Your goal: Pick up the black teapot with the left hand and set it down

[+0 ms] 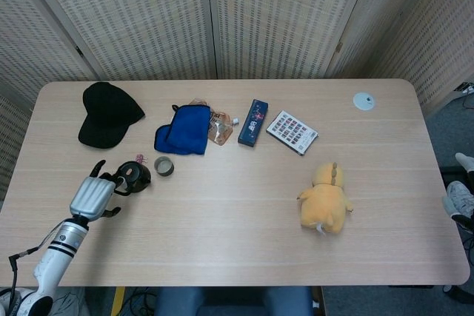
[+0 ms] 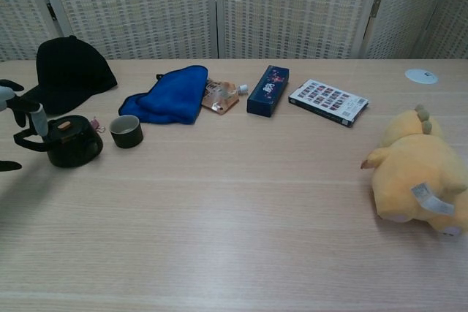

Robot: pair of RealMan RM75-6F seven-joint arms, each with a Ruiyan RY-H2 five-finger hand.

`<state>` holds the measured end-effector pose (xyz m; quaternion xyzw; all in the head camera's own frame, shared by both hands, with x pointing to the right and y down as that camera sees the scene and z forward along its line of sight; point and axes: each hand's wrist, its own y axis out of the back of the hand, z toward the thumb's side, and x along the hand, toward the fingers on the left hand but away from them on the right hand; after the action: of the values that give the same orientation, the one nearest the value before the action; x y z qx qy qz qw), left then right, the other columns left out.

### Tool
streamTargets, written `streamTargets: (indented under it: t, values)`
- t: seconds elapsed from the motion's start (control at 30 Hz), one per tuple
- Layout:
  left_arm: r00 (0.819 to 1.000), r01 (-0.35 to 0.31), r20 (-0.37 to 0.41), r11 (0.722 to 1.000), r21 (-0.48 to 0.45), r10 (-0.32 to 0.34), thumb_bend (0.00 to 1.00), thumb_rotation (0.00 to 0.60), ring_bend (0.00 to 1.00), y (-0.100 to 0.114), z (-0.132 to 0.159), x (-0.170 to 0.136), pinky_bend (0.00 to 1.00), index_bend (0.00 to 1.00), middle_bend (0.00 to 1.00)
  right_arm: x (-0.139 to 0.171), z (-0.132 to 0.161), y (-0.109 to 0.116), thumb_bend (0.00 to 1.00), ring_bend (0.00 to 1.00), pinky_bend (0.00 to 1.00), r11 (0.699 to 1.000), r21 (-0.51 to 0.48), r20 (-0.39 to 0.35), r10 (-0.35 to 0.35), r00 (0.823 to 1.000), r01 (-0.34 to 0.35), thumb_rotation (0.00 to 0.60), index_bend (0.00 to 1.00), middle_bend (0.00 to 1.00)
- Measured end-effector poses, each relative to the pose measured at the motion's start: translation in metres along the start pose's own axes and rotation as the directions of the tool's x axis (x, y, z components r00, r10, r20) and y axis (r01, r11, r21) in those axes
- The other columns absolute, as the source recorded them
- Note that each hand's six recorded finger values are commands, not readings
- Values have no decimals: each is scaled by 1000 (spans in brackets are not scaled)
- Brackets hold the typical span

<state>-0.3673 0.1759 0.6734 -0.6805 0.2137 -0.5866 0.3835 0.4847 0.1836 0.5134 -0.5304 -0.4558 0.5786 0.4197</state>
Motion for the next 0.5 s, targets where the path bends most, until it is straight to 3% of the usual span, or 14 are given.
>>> streamTargets:
  t: [0.5]
  values:
    - [999,1,40,1000,21,-2,202,600,344,-5,8,7,0,422,398,2,-3,1,224,201,141,1000,3,12,-1,1000,1,600,195,220]
